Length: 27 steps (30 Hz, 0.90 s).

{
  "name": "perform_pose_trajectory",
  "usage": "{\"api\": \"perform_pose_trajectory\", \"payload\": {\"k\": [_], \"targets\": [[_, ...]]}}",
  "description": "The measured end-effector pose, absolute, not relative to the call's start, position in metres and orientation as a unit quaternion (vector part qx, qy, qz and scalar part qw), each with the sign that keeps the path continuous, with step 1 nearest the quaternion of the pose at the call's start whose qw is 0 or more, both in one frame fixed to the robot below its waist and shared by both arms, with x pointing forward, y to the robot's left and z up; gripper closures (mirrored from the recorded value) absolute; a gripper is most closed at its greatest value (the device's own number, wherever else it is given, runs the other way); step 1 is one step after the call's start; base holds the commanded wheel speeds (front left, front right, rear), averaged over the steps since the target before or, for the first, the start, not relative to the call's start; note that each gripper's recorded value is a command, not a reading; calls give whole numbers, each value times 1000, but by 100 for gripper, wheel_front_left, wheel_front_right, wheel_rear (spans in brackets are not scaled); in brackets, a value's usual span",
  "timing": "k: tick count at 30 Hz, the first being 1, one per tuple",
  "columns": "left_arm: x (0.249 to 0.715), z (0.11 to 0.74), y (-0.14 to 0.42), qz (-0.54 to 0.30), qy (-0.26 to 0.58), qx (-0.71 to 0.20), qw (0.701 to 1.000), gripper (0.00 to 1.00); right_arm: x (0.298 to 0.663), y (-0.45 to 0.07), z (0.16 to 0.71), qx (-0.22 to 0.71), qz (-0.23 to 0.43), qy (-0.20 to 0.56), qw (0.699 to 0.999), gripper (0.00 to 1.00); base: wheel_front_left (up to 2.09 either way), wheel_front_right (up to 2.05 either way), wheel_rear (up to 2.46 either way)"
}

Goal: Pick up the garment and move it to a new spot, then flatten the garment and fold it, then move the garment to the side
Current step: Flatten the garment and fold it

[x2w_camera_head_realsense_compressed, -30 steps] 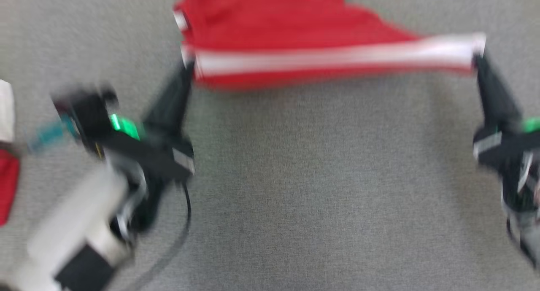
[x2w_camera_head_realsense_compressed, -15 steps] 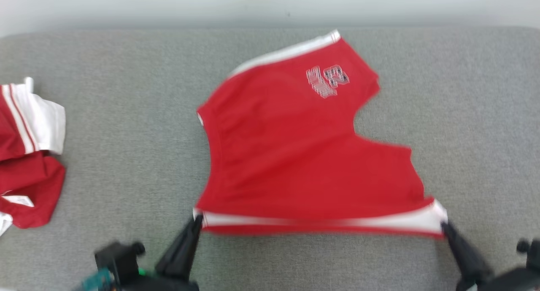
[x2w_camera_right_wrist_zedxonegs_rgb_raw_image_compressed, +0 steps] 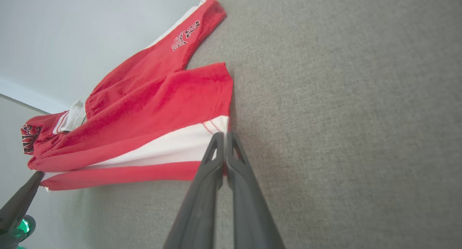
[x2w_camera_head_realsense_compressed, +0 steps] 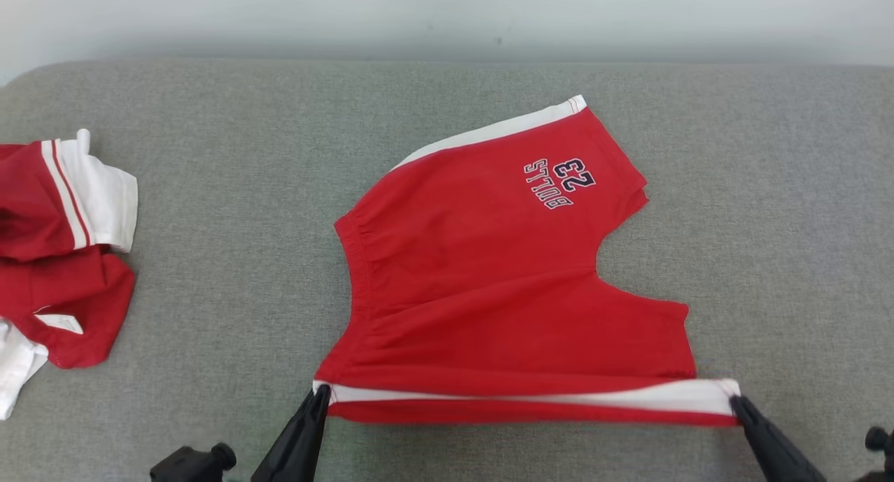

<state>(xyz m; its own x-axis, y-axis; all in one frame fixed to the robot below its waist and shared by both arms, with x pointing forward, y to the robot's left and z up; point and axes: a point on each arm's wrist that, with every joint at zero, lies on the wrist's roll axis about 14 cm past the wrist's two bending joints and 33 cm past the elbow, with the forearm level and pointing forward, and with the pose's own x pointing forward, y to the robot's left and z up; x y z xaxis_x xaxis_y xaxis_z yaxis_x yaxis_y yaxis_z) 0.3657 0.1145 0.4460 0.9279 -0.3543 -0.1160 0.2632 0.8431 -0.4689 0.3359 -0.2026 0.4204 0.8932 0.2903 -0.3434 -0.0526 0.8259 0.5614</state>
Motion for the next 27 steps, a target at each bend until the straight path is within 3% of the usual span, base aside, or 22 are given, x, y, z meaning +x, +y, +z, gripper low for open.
{"api": "perform_pose_trajectory", "payload": {"k": [7, 13, 19, 27], "targets": [[392, 487, 108, -187, 30, -223, 956, 100, 394, -195, 483, 253, 141, 117, 950, 100, 0, 0, 0], [423, 516, 103, -200, -8, -230, 952, 100, 443, -198, 514, 212, 155, 80, 962, 100, 0, 0, 0], [466, 518, 110, -179, 2, -260, 949, 100, 506, -189, 528, 187, 158, 75, 967, 100, 0, 0, 0], [510, 500, 108, -166, 46, -279, 945, 100, 576, -167, 506, 160, 154, 123, 967, 100, 0, 0, 0]]}}
